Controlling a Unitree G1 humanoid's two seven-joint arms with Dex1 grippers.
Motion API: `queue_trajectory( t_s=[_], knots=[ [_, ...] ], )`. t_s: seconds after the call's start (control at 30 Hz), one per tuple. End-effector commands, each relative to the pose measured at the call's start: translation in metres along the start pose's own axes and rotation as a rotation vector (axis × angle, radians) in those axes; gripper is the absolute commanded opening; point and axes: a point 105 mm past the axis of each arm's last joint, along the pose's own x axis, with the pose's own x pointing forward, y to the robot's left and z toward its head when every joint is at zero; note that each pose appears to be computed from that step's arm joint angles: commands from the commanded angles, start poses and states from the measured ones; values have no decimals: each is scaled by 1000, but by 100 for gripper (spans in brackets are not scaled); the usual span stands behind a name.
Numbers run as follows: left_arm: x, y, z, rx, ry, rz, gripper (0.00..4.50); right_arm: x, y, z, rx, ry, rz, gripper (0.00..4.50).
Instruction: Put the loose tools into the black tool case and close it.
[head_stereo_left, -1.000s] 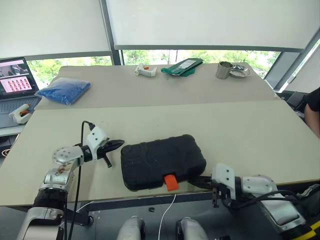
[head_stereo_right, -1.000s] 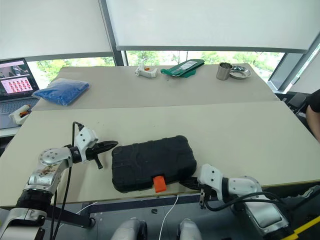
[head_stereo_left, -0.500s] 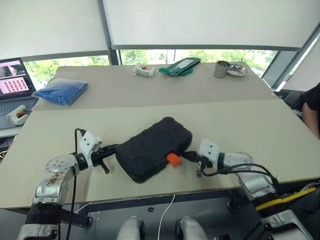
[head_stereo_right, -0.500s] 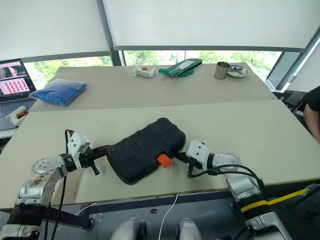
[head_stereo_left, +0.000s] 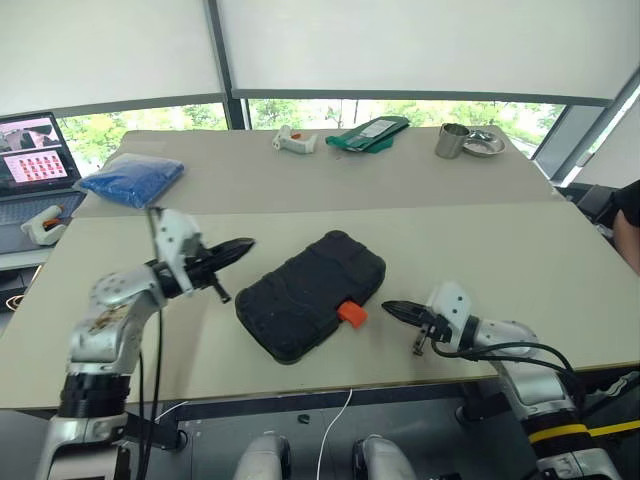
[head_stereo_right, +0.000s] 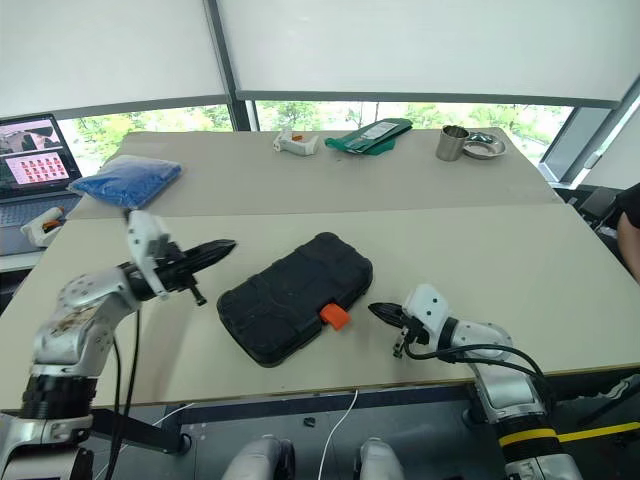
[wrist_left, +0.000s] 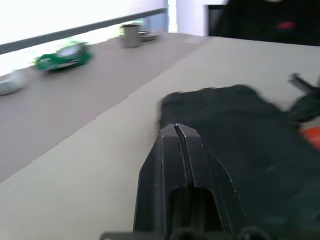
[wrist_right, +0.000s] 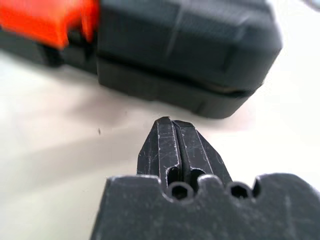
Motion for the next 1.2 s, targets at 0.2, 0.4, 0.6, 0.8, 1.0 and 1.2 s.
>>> queue_trajectory(
  t_s=[0.2,0.4,0.6,0.8,1.0,1.2],
  knots=[
    [55,-46,-75,84,355,-200,2,-1,7,46,-46,-165,34,0],
    [54,-53,-85,5,376,-193,2,14,29,44,-69,-141,144,0],
    [48,-46,-83,-8,375,-158,2,25,39,23,-109,-65,202,0],
    [46,-43,-81,-20,364,-134,2,39,42,7,-97,-25,220,0],
    [46,-43,-80,-26,351,-122,2,44,44,3,-89,-15,233,0],
    [46,-44,-81,-32,350,-121,2,52,48,9,-65,-46,252,0]
  ],
)
